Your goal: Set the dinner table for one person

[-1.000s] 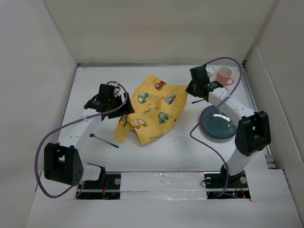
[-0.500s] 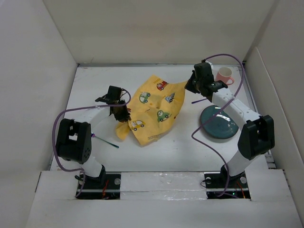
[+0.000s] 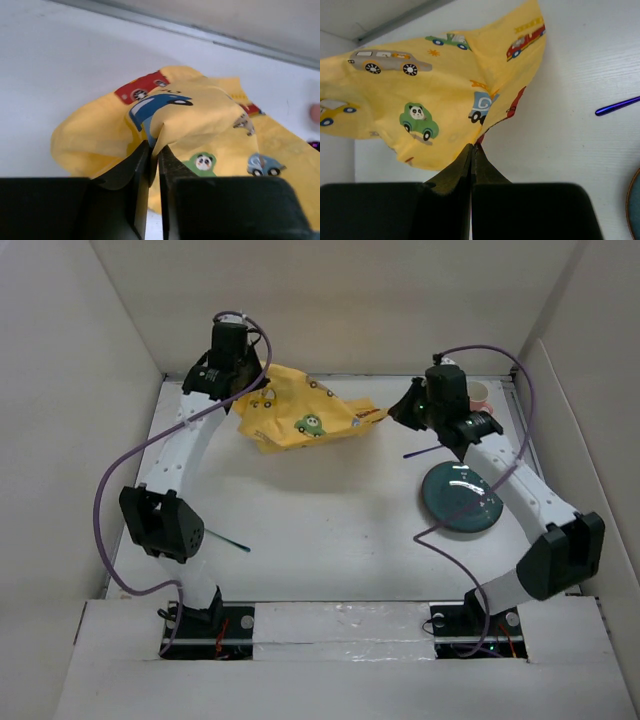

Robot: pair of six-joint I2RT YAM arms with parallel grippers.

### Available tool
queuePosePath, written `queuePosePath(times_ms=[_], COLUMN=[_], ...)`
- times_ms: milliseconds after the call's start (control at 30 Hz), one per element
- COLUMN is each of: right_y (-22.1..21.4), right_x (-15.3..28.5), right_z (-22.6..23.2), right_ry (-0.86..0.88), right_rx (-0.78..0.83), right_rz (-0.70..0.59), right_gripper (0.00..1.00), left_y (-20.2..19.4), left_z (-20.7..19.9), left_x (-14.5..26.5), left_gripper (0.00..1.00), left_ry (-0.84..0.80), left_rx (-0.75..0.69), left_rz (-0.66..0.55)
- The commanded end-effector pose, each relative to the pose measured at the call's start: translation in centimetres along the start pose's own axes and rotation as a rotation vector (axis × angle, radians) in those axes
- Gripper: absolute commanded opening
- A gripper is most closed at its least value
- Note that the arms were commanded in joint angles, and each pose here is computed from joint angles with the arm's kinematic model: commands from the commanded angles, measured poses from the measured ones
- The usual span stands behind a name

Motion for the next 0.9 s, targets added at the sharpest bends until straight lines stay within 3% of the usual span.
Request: queuePosePath(times_ms=[0,33,167,233,333,433,500,567,633,800,833,867], right_y=[1.6,-0.3,-5.3,-7.3,-8.7,-9.1,-8.7,-8.5,-8.2,-7.8,-8.1,-8.1], right_x=[5.3,4.6,2.9,1.5,0.1,-0.3,-0.3,0.0,0.2,0.3,0.4,0.5], right_z=[1.7,0.3,-2.7,-4.2,-5.4,-5.7,-5.7,-5.3,-5.1,-4.9,-4.7,-4.8], right_ry=[0.138,0.104,0.044,-0.012,-0.076,-0.084,-0.100,-0.090,-0.083,-0.073,-0.064,-0.066], right_rx=[0.003,0.002,-0.015,-0.013,-0.010,-0.012,-0.009,-0.002,0.009,0.023,0.031,0.036], right_rz=[-0.082,-0.039,0.104,0.162,0.215,0.225,0.194,0.183,0.173,0.159,0.163,0.162], right_gripper=[0.00,0.00,0.00,0.00,0.00,0.00,0.00,0.00,0.00,0.00,0.00,0.00], left_y=[1.5,1.2,-1.6,-3.2,-4.1,-8.6,-10.4,-13.2,-13.9,-15.8,-16.0,-16.5], left_z=[3.6,4.2,6.5,7.5,8.2,10.1,10.8,12.1,12.6,16.0,16.3,17.6], left_x=[2.8,2.5,1.0,0.7,1.6,1.1,1.1,1.0,1.3,1.0,0.9,0.7], left_gripper=[0.10,0.18,0.68,0.79,0.78,0.67,0.46,0.30,0.31,0.44,0.48,0.58], left_ry=[0.161,0.173,0.304,0.349,0.368,0.391,0.402,0.441,0.446,0.435,0.431,0.459], left_rx=[-0.038,-0.047,-0.079,-0.086,-0.081,-0.094,-0.083,-0.074,-0.033,0.141,0.159,0.186], left_rz=[-0.030,-0.013,0.064,0.093,0.059,0.161,0.196,0.254,0.239,0.265,0.270,0.288])
Point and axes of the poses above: each gripper's point midway between its finger pads, its own x axis back along the fingers, its own z axis along the line the jaws close on, y = z × x, the point moved 8 cm from there along x, back along the fingers
